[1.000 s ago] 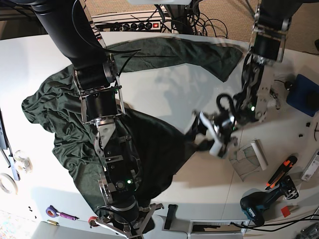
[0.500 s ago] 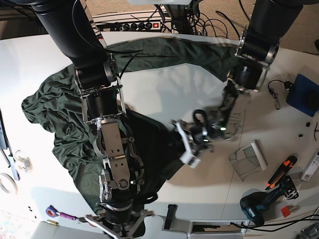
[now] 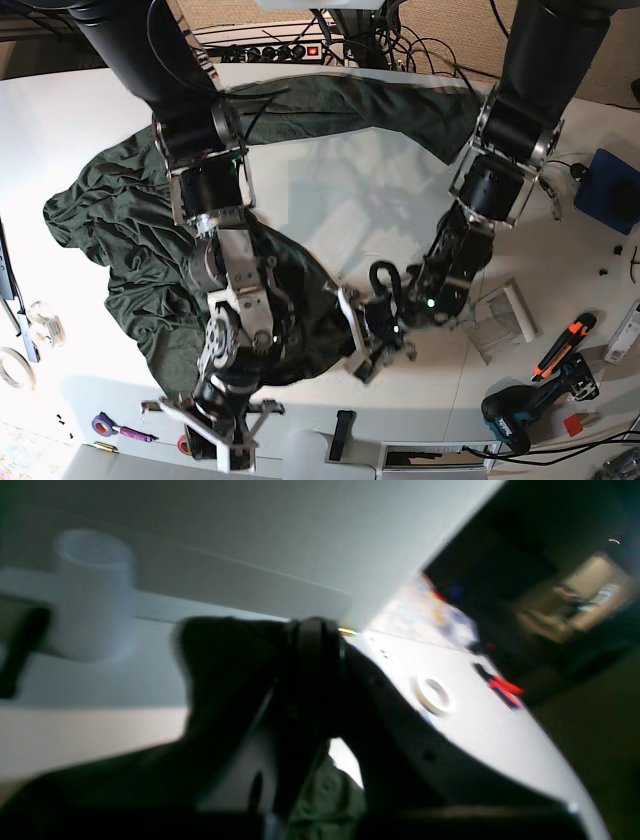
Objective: Layout the t-shirt on the table in an organized manner, then fold the t-shirt properly
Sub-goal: 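Move the left gripper to the right gripper and grasp the hem beside it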
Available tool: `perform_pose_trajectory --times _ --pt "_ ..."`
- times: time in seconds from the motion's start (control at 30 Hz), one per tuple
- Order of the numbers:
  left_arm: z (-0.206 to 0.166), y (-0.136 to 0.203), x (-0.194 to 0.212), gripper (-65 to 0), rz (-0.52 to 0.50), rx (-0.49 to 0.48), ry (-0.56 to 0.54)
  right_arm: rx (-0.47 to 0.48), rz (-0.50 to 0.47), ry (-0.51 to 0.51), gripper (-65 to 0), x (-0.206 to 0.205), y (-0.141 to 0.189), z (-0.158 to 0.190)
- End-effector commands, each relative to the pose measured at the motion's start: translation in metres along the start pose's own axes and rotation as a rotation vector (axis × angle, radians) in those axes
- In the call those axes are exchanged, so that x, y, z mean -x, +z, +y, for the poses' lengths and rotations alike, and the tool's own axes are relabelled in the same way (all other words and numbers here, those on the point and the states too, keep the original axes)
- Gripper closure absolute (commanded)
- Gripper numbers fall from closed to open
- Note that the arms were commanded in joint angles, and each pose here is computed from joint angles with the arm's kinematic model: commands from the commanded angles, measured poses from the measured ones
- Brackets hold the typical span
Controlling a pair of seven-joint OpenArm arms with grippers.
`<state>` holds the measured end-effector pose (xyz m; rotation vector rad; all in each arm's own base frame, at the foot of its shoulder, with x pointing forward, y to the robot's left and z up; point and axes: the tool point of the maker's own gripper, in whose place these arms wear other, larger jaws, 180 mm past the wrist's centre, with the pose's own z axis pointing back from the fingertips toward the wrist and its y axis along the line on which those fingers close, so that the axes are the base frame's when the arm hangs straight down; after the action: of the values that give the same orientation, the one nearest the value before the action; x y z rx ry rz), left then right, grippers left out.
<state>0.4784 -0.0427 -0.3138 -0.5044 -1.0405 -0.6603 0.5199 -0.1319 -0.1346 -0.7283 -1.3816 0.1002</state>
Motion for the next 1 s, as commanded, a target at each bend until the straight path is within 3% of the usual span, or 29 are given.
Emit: perform_pose_trajectory --times 0.0,0.1,0.2,0.37,0.43,0.57,0.63,0.77,0.97 --pt "0.004 0.002 -0.036 -30.6 -0.083 0.000 -0.024 0.065 -0.072 -0.013 0.0 -0.028 -0.001 -0.019" --pt "0.005 0.002 -0.047 -30.6 -0.103 -0.001 -0.036 0.125 -0.073 0.005 0.0 -0.025 0.001 -0.028" --pt "0.002 0.000 -0.052 -30.6 -0.110 0.002 -0.044 0.125 -0.067 0.004 0.0 -0.023 0.001 -0.028" --pt "-0.011 -0.016 -0.030 -28.5 -0.043 0.006 -0.074 0.119 -0.063 -0.002 0.0 -0.023 0.001 -0.027" --pt "-0.014 -0.025 -0.016 -22.4 -0.015 -0.002 -0.082 0.120 -0.061 -0.002 0.0 -0.022 0.001 -0.027" --pt "-0.002 -0.035 0.000 -1.2 -0.013 -0.117 -0.138 0.118 -0.047 -0.001 0.0 -0.019 0.001 -0.026" --pt "0.000 -0.038 0.002 0.0 0.001 -0.137 -0.202 0.113 -0.041 0.004 0.0 -0.014 0.002 -0.024" --pt "-0.007 -0.041 0.016 0.0 0.094 -0.116 -0.314 0.100 -0.031 0.015 0.0 -0.005 0.004 -0.018" --pt "0.002 -0.027 0.080 0.0 0.384 -0.132 -0.373 0.059 -0.032 0.022 0.0 -0.003 0.005 -0.010"
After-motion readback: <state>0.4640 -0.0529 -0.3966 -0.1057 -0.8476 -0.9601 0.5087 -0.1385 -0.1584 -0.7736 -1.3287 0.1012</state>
